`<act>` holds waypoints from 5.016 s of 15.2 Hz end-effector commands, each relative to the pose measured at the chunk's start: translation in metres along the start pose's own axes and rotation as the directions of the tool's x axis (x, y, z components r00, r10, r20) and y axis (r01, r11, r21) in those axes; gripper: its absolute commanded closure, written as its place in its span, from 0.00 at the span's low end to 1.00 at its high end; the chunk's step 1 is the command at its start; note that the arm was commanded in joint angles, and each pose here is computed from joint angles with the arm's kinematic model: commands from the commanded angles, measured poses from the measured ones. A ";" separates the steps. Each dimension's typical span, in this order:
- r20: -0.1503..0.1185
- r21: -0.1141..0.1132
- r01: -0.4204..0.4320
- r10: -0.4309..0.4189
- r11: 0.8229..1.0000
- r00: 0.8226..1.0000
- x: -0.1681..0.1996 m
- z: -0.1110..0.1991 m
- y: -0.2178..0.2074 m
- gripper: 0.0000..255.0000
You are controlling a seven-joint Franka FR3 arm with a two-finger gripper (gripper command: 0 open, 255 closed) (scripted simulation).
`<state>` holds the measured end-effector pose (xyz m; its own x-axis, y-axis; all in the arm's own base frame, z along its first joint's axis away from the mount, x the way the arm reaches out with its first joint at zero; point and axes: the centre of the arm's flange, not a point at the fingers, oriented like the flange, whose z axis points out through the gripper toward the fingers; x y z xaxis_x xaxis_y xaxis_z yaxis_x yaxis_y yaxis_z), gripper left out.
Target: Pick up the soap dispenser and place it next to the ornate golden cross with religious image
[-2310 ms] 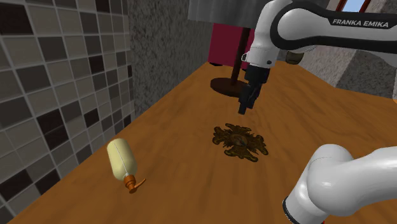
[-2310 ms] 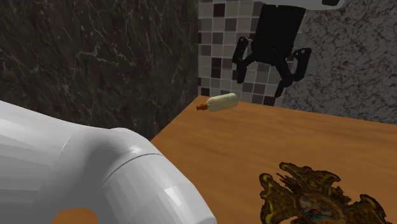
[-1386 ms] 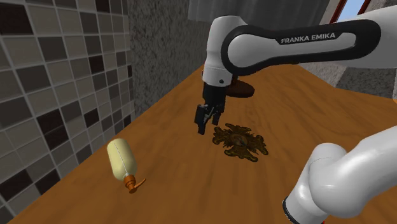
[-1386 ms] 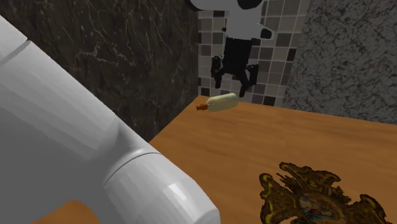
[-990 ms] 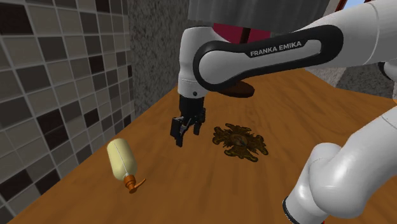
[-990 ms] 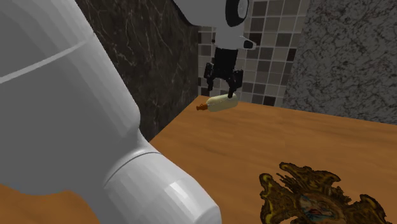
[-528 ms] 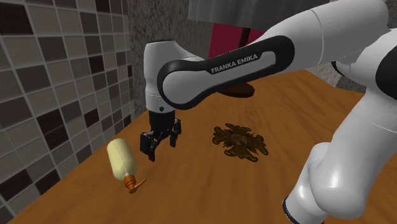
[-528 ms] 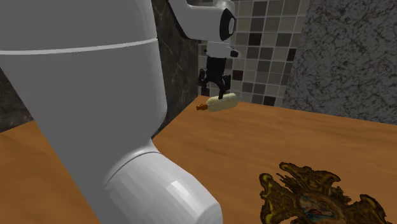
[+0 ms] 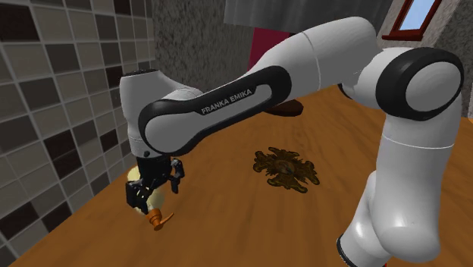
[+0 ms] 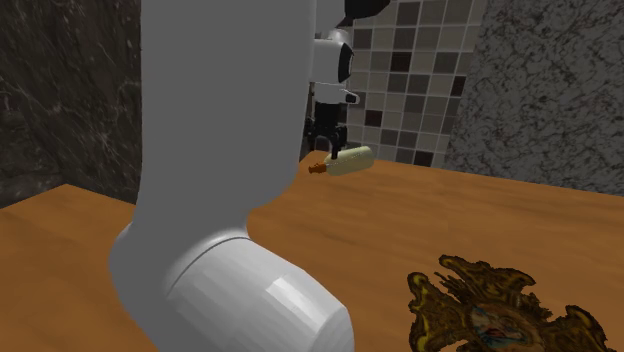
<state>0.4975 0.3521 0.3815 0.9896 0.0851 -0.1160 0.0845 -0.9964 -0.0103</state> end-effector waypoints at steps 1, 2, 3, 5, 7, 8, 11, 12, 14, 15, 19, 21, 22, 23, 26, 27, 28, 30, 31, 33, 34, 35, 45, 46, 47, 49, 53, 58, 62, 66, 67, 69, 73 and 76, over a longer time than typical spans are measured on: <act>0.002 -0.004 -0.001 0.001 1.000 1.000 0.010 0.008 -0.016 0.00; 0.002 -0.004 -0.001 0.001 1.000 1.000 0.010 0.013 -0.016 0.00; 0.002 -0.004 -0.001 0.001 1.000 1.000 0.010 0.018 -0.016 0.00; 0.002 -0.004 -0.001 0.001 1.000 1.000 0.010 0.029 -0.016 0.00; 0.002 -0.004 -0.001 0.001 1.000 1.000 0.010 0.040 -0.016 0.00; 0.002 -0.004 -0.001 0.001 1.000 1.000 0.010 0.048 -0.016 0.00; 0.002 -0.004 -0.001 0.001 1.000 1.000 0.010 0.048 -0.016 0.00; 0.002 -0.004 -0.001 0.001 1.000 1.000 0.010 0.048 -0.016 0.00; 0.002 -0.004 -0.001 0.001 1.000 1.000 0.010 0.048 -0.016 0.00; 0.002 -0.004 -0.001 0.001 1.000 1.000 0.010 0.048 -0.016 0.00; 0.002 -0.004 -0.001 0.001 1.000 1.000 0.010 0.048 -0.016 1.00; 0.002 -0.004 -0.001 0.001 1.000 1.000 0.010 0.048 -0.016 1.00; 0.002 -0.004 -0.001 0.001 1.000 1.000 0.010 0.048 -0.016 1.00; 0.002 -0.004 -0.001 0.001 1.000 1.000 0.010 0.048 -0.016 1.00; 0.002 -0.004 -0.001 0.001 1.000 1.000 0.010 0.048 -0.016 1.00; 0.002 -0.004 -0.001 0.001 1.000 1.000 0.009 0.043 -0.016 1.00; 0.002 -0.004 -0.001 0.001 1.000 1.000 0.008 0.037 -0.016 1.00; 0.002 -0.004 -0.001 0.001 1.000 1.000 0.007 0.027 -0.016 1.00; 0.002 -0.004 -0.001 0.001 1.000 1.000 0.007 0.022 -0.016 1.00; 0.002 -0.004 -0.001 0.001 1.000 1.000 0.005 0.011 -0.017 1.00; 0.002 -0.004 -0.001 0.001 1.000 1.000 0.005 0.006 -0.017 1.00; 0.002 -0.004 -0.001 0.001 1.000 1.000 0.004 0.001 -0.017 1.00; 0.002 -0.004 -0.001 0.001 1.000 1.000 -0.002 -0.052 -0.017 1.00; 0.002 -0.004 -0.001 0.001 1.000 1.000 -0.003 -0.057 -0.017 1.00; 0.002 -0.004 -0.001 0.001 1.000 1.000 -0.003 -0.062 -0.017 1.00; 0.002 -0.004 -0.001 0.001 1.000 1.000 -0.004 -0.073 -0.017 1.00; 0.002 -0.004 -0.001 0.001 1.000 1.000 -0.007 -0.094 -0.018 1.00; 0.002 -0.004 -0.001 0.001 1.000 1.000 -0.010 -0.106 0.009 1.00; 0.002 -0.004 -0.001 0.001 1.000 1.000 -0.013 -0.106 0.061 1.00; 0.002 -0.004 -0.001 0.001 1.000 1.000 -0.017 -0.106 0.114 1.00; 0.002 -0.004 -0.001 0.001 1.000 1.000 -0.018 -0.106 0.127 1.00; 0.002 -0.004 -0.001 0.001 1.000 1.000 -0.020 -0.107 0.154 1.00; 0.002 -0.004 -0.001 0.001 1.000 1.000 -0.023 -0.107 0.206 1.00; 0.002 -0.004 -0.001 0.001 1.000 1.000 -0.026 -0.107 0.246 1.00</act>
<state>0.5040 0.1175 0.4892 0.9895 0.0820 -0.1190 0.0820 -0.9966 -0.0054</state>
